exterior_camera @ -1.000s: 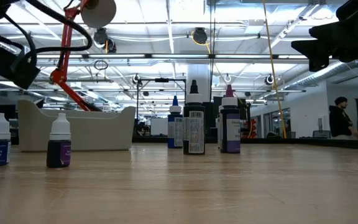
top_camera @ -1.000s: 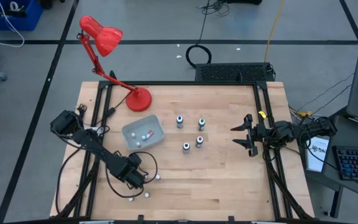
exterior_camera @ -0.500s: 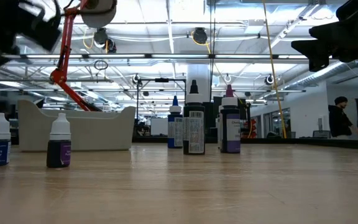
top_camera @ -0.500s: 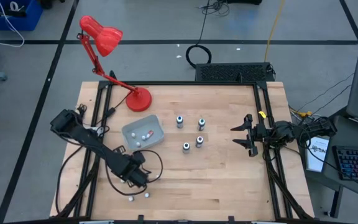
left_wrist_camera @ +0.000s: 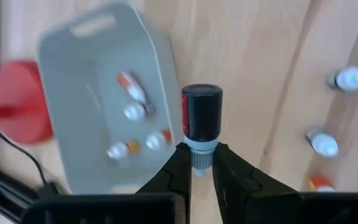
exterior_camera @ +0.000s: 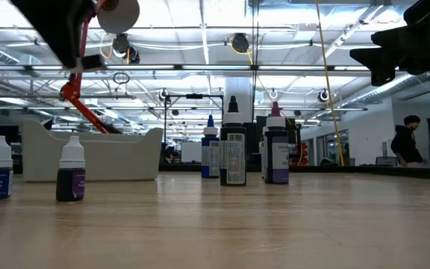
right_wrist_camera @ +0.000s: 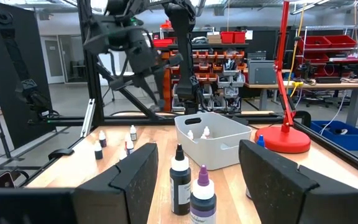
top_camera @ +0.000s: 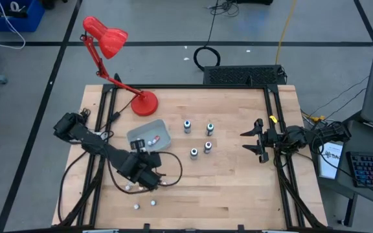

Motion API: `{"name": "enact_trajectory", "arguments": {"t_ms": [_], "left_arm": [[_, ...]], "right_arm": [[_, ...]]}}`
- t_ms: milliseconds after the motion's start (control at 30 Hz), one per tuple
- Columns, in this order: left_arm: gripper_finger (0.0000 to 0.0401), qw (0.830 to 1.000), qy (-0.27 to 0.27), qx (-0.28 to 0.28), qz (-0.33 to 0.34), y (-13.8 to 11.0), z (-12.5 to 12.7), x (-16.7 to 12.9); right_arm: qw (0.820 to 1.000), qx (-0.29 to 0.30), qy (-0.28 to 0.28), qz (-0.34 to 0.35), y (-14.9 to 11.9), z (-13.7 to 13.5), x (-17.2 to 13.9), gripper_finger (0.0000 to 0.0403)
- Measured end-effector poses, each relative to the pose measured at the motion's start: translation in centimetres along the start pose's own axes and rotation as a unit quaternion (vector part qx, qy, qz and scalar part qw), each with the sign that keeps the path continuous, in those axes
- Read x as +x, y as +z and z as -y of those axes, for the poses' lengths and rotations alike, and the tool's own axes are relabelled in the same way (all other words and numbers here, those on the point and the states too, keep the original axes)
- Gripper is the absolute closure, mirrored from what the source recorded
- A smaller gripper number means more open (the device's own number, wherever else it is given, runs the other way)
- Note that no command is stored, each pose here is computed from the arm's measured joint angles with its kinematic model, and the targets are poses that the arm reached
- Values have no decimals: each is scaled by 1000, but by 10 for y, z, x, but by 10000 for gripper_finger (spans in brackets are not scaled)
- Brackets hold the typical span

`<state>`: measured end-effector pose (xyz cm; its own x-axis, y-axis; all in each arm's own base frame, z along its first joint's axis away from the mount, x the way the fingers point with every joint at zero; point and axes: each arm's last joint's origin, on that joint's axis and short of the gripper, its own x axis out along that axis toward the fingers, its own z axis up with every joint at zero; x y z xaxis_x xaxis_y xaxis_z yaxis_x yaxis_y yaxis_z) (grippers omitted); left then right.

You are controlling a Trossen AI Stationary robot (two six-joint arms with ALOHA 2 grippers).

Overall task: Pick & Place food coloring
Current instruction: Put the top small black coloring bottle into the gray container

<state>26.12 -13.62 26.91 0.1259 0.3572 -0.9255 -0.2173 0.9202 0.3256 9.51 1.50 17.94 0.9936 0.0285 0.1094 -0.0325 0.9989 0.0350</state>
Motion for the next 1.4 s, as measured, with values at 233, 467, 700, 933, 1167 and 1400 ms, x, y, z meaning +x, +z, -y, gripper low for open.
{"name": "enact_trajectory", "arguments": {"t_ms": [233, 467, 700, 933, 1167, 1400], "left_arm": [[356, 1000, 17, 24, 9, 12, -13, 3], [356, 996, 44, 62, 37, 25, -25, 9], [356, 990, 32, 104, 87, 45, -31, 13], [356, 983, 45, 131, 121, 60, -40, 17], [356, 984, 53, 128, 110, 66, -54, 24], [356, 987, 38, 117, 101, 69, -61, 27]], "right_arm": [[1000, -1, 0, 1, 0, 0, 0, 190], [997, 50, 3, 55, 11, 0, -1, 190], [985, 103, 8, 140, 27, 1, -4, 190], [980, 113, -51, 159, 30, 4, -5, 190], [972, 131, -121, 153, 28, 8, -2, 190], [972, 120, -197, 50, 5, 7, 25, 190]]}}
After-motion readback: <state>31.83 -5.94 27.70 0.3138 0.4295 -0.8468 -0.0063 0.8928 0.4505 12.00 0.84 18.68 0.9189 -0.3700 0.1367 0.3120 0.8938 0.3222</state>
